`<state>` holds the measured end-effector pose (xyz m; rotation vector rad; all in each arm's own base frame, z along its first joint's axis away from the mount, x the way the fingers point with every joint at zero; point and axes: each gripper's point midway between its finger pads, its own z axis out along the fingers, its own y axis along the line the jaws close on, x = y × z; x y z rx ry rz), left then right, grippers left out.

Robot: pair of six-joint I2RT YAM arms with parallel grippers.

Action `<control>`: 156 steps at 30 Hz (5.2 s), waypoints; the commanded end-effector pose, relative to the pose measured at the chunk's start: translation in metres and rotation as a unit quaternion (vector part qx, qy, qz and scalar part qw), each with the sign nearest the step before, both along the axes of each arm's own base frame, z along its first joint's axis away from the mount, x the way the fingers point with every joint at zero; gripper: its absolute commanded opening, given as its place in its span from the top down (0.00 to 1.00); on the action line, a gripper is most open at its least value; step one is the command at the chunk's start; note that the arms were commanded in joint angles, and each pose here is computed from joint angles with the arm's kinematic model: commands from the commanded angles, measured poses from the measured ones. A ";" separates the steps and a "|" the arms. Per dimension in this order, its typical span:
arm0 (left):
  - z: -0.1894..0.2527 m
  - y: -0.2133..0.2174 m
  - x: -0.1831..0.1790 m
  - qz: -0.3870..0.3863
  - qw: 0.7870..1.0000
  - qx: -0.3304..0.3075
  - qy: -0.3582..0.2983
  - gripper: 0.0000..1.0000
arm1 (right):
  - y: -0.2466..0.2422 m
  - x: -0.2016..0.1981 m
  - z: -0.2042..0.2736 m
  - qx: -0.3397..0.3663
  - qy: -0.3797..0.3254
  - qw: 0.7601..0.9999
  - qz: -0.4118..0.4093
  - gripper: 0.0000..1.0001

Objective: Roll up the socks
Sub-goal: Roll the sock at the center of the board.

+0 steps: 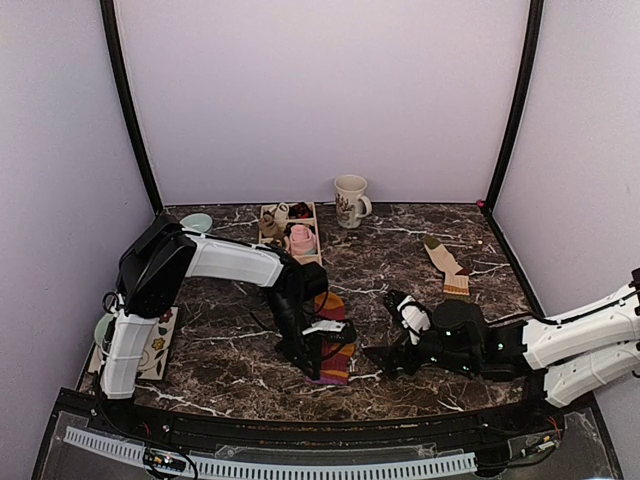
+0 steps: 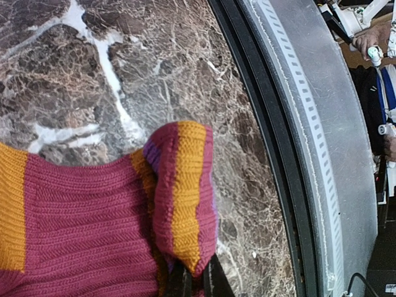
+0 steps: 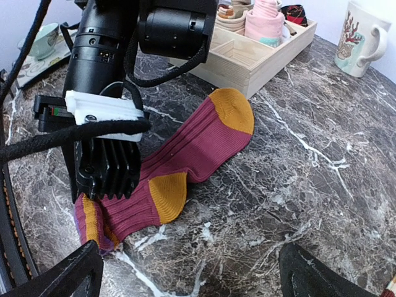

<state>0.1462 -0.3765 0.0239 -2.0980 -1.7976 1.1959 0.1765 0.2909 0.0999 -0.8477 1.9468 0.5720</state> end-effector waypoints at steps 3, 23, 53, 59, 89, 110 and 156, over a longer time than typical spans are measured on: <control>-0.031 0.029 -0.010 -0.004 0.996 0.088 0.019 1.00 | -0.016 0.019 0.015 -0.024 -0.044 0.997 -0.050 0.04; -0.040 0.034 -0.008 0.008 0.994 0.108 0.020 1.00 | 0.046 -0.046 0.015 -0.030 -0.076 0.987 0.140 0.44; -0.040 0.035 -0.004 0.010 0.994 0.111 0.020 1.00 | 0.112 -0.061 -0.058 -0.093 -0.128 0.952 0.261 0.61; -0.041 0.036 -0.003 0.011 0.993 0.113 0.019 1.00 | 0.104 -0.065 -0.073 -0.101 -0.105 0.954 0.261 0.63; -0.025 0.035 0.016 0.048 0.993 0.108 -0.004 0.39 | 0.063 -0.077 -0.140 -0.147 0.035 0.956 0.250 0.98; 0.011 0.089 0.039 0.158 0.973 0.030 -0.164 0.39 | 0.047 -0.088 -0.153 -0.100 0.169 0.958 0.212 1.00; -0.025 0.022 -0.004 -0.005 0.984 0.009 -0.178 1.00 | 0.033 -0.047 -0.111 0.068 0.271 0.955 0.101 0.55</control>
